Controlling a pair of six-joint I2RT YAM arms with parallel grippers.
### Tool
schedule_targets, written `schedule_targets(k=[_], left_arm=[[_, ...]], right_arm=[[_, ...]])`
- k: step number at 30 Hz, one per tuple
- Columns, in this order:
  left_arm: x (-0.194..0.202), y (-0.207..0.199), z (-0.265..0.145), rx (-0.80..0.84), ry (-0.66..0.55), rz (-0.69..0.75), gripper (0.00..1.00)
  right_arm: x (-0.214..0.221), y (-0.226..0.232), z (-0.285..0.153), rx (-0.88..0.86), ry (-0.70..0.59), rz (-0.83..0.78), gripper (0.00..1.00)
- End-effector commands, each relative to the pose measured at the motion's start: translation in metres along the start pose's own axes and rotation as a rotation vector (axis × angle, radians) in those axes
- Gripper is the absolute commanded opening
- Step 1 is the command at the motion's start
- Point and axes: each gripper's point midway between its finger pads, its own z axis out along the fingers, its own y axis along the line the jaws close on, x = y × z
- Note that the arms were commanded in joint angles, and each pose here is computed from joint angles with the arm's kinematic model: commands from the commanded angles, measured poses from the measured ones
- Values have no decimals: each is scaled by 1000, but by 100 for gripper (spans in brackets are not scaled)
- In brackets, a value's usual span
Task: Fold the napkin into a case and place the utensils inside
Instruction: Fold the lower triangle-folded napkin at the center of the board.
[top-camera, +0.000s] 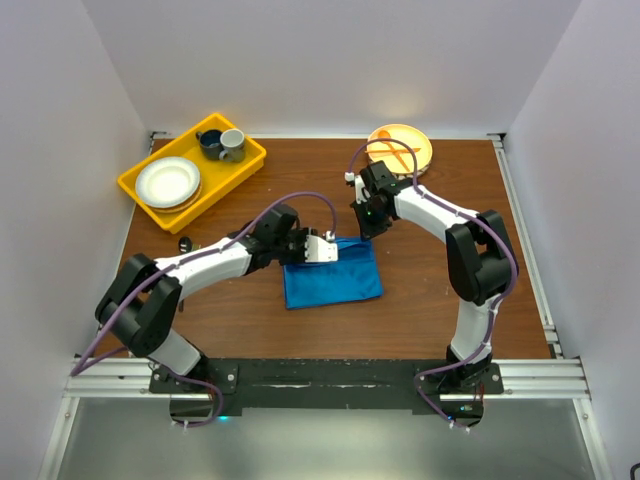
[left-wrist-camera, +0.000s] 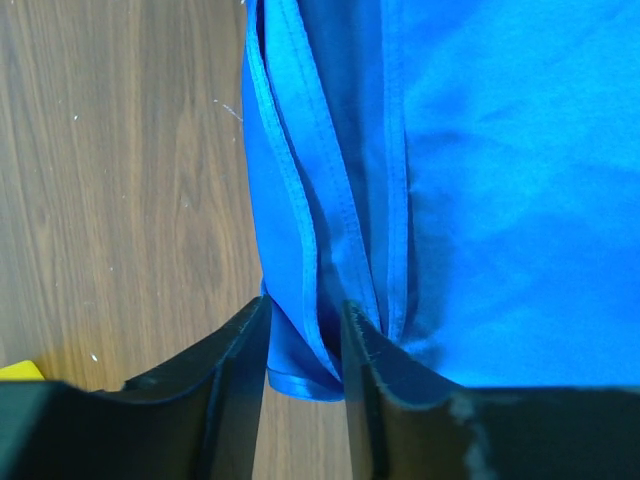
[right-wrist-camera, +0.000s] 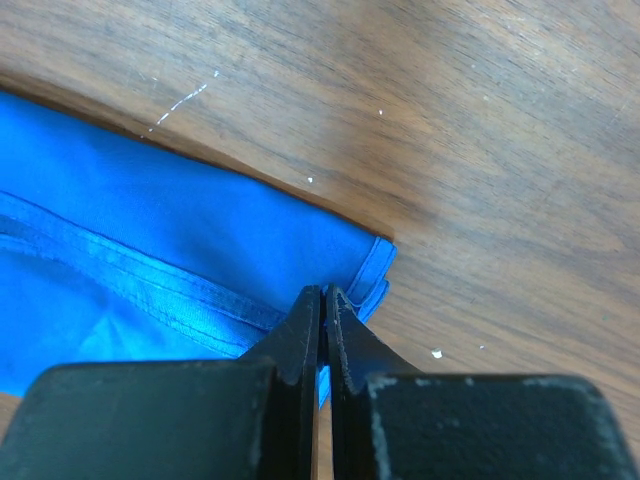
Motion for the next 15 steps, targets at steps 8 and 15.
schedule_targets(k=[8, 15], left_arm=[[2, 7, 19, -20, 23, 63, 41], [5, 15, 22, -52, 44, 59, 21]], right_arm=[[-20, 4, -19, -21, -68, -19, 0], [-19, 3, -18, -19, -62, -23, 0]])
